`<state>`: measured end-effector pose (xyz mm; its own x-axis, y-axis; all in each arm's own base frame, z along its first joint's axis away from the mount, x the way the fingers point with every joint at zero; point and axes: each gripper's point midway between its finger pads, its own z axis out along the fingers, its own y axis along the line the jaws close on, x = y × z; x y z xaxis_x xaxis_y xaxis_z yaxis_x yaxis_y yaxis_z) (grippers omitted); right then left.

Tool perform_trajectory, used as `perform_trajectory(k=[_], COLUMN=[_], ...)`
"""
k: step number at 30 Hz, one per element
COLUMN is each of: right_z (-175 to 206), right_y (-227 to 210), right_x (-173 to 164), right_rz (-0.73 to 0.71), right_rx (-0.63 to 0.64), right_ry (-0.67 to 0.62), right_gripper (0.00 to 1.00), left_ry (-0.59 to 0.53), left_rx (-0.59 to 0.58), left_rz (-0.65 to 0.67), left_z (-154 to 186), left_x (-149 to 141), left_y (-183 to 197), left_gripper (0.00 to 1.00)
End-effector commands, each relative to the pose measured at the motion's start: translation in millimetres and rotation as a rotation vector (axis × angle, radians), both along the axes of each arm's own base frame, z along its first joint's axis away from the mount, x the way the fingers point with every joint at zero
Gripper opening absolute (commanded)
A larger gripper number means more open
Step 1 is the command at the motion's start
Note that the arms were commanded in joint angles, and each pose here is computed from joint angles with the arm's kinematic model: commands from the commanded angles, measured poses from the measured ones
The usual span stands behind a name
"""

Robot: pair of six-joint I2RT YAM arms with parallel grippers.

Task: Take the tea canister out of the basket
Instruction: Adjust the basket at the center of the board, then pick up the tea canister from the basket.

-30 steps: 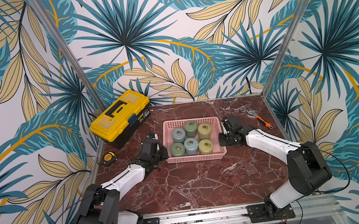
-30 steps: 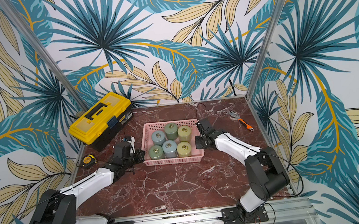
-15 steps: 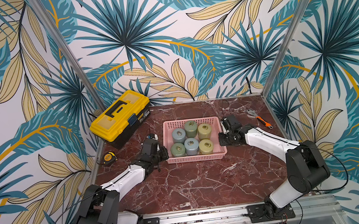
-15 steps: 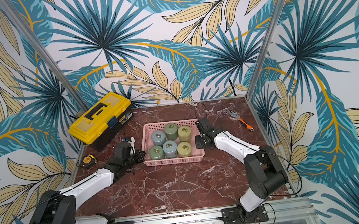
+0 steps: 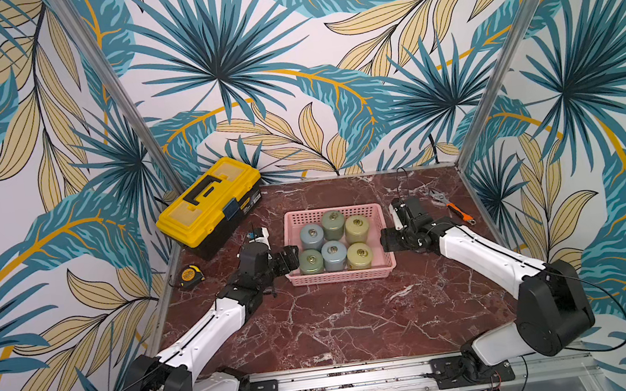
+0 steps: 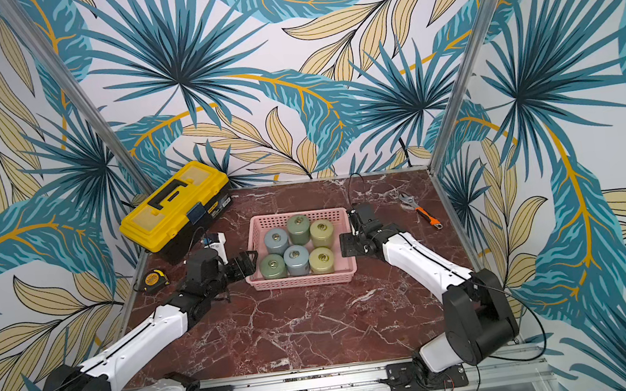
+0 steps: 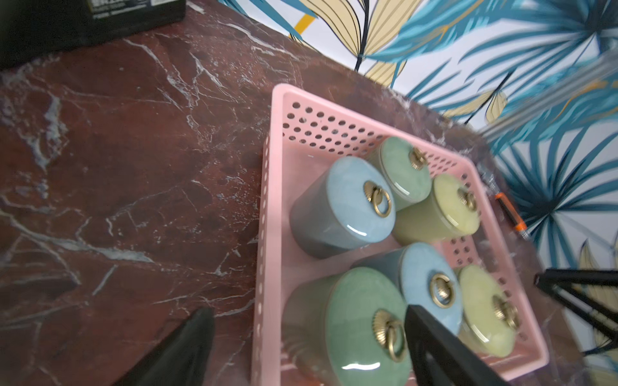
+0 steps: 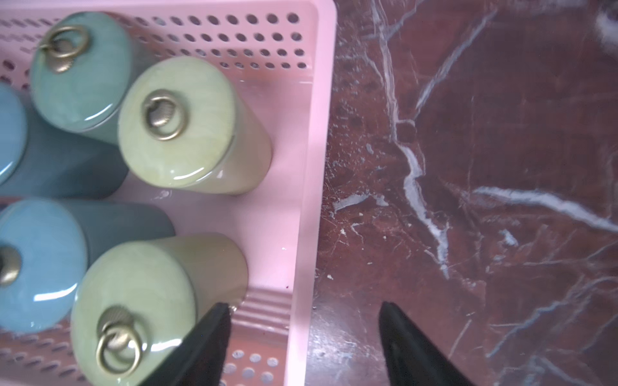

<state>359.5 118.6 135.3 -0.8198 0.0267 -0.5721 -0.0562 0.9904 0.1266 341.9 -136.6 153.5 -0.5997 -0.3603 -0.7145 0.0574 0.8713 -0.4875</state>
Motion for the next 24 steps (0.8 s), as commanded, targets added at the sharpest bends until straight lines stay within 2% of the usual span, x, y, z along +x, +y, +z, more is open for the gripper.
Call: perform_trajectory(k=[1, 7, 15, 19, 24], right_z=[1.4, 10.1, 10.9, 12.5, 10.1], right_y=[5.3, 9.5, 28.1, 36.3, 47.7], right_x=[-14.2, -23.9, -36.2, -35.4, -33.7], right_rz=[0.067, 0.116, 0.234, 0.26, 0.298], right_rx=[0.019, 0.038, 0.054, 0.032, -0.042], right_ry=[0.009, 0.0, 0.047, 0.047, 0.07], right_gripper=[0.99, 0.99, 0.99, 0.99, 0.99], left_ry=[-0.016, -0.082, -0.215, -0.305, -0.366], left_rx=[0.061, 0.155, 0.245, 0.24, 0.191], left_rz=[0.019, 0.023, -0.038, -0.101, -0.129], left_z=[3.7, 18.9, 25.9, 24.3, 17.7], left_x=[-9.1, -21.6, -41.2, -49.2, -54.7], left_y=[12.3, 27.8, 35.0, 27.7, 21.2], left_gripper=[1.0, 1.0, 1.0, 1.0, 1.0])
